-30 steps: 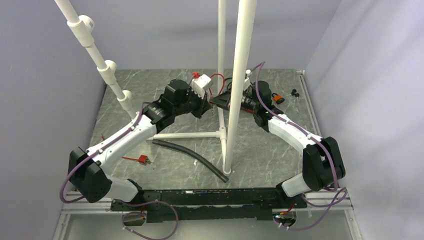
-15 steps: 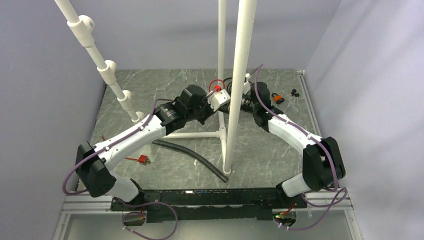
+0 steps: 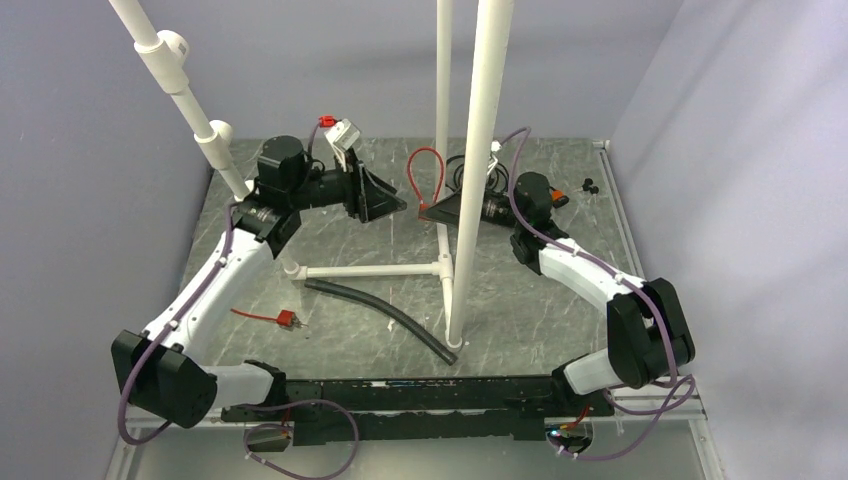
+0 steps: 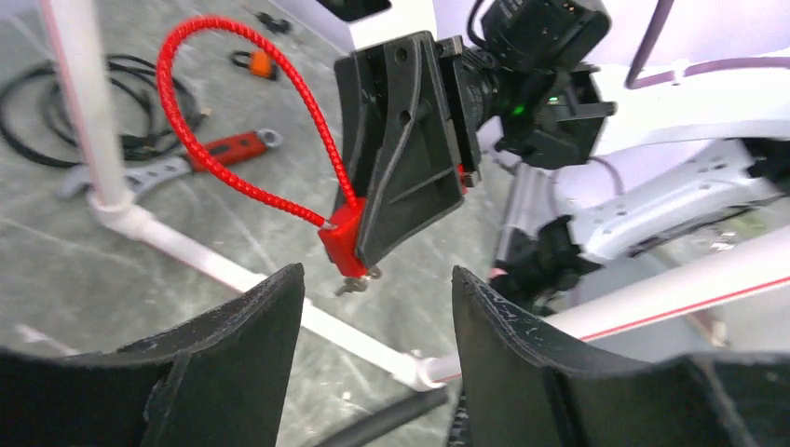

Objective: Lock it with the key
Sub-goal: Lock the lock.

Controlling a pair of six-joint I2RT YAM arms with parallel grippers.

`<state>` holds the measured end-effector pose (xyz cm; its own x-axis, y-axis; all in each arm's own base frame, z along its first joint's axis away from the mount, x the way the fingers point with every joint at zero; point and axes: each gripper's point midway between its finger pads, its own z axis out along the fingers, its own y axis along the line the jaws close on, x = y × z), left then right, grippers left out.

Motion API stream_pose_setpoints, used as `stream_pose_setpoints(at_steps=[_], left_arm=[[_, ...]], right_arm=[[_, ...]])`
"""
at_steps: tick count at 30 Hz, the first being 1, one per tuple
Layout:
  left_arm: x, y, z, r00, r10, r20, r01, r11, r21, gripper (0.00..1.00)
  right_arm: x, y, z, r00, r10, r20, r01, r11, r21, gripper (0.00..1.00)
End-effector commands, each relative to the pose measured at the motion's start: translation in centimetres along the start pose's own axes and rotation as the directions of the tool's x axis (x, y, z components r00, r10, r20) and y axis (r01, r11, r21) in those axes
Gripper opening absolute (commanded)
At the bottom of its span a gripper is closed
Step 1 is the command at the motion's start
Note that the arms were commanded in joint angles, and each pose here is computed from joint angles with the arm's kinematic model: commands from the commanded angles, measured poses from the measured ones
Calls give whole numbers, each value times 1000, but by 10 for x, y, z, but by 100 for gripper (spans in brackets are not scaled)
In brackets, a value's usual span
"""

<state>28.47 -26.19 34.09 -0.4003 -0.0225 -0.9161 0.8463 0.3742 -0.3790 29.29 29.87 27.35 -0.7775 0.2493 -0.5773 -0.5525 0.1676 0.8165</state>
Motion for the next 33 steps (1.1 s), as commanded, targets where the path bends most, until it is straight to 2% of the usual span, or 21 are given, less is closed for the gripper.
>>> stream_pose_setpoints(at_steps=[1,8,19,22,26,33], left_arm=[[-11,-29,5,982,-186,26,178,967,183,64],[-22,-14,20,950,-300,89,282,943,177,59],[-24,-9,27,940,-323,105,301,936,183,44],[-23,-11,32,944,-317,93,296,936,188,31],[-18,-16,36,948,-311,66,292,934,206,0],[5,-27,42,974,-226,-27,228,956,183,0]], right_arm=[[-9,52,-12,966,-252,57,258,948,-189,0],[-6,66,-15,955,-288,71,297,925,-238,0],[5,73,-15,949,-311,48,312,911,-269,0],[6,73,-15,948,-314,45,314,910,-270,0],[7,71,-14,946,-321,32,318,910,-267,0],[10,62,-10,911,-410,-33,389,885,-254,0]])
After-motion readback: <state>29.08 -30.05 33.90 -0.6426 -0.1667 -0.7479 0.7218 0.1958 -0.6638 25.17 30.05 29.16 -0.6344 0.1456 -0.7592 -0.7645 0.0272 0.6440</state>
